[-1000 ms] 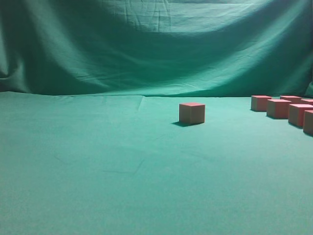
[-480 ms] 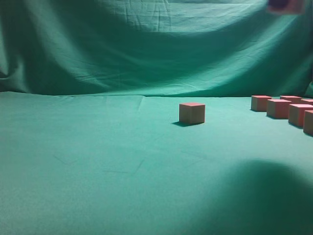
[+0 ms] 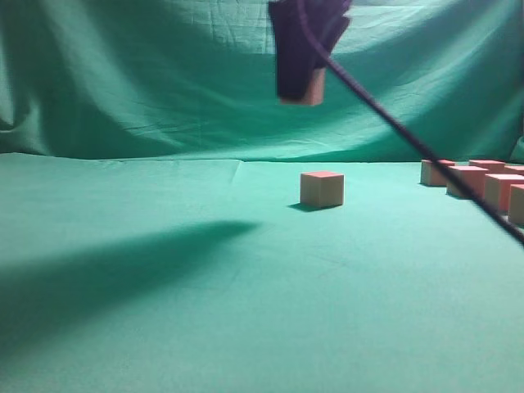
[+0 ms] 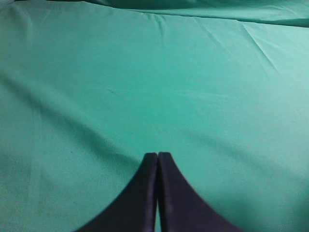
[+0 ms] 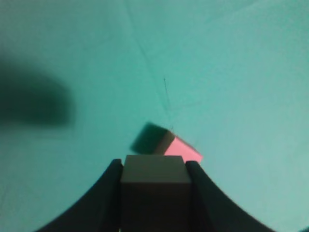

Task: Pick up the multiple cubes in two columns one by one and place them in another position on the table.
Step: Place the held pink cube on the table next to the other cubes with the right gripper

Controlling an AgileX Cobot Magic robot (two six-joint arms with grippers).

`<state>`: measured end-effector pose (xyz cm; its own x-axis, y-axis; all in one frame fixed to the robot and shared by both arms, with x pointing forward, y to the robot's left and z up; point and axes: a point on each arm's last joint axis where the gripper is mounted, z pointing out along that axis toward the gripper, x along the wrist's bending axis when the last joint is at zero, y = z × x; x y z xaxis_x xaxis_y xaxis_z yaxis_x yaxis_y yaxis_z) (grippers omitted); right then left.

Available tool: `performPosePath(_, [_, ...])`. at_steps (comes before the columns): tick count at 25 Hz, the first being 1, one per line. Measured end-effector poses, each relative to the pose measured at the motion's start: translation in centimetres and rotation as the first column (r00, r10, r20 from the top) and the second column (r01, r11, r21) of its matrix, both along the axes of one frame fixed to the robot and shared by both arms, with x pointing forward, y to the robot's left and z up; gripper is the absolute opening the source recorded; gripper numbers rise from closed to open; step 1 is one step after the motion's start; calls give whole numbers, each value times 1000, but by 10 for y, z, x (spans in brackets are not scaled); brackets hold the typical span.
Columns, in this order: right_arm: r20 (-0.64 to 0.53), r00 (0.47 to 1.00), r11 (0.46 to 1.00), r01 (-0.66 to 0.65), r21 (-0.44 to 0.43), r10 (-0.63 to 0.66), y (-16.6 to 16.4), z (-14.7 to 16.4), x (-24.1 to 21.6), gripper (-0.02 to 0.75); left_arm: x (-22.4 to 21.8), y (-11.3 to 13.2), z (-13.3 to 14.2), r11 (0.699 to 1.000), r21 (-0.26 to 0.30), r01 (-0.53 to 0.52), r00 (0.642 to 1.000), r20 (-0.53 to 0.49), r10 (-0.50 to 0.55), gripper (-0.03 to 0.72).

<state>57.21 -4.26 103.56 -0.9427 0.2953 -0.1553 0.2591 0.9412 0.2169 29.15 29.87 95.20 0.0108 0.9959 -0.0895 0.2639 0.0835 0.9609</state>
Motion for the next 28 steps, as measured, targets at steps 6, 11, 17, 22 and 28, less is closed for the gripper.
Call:
performPosePath(6, [-5,1000,1000,-21,-20,21,23,-30,24,270,0,0,0,1000,0,0,1000,0,0,0])
performPosePath(11, [-4,999,999,-45,-29,45,30,-51,33,270,0,0,0,1000,0,0,1000,0,0,0])
performPosePath(17, [18,997,997,-68,-21,69,34,-63,39,270,0,0,0,1000,0,0,1000,0,0,0])
performPosePath(22, [32,997,997,-72,-12,72,37,-72,43,270,0,0,0,1000,0,0,1000,0,0,0])
performPosePath(28, [34,996,996,-80,-37,81,38,-83,46,270,0,0,0,1000,0,0,1000,0,0,0])
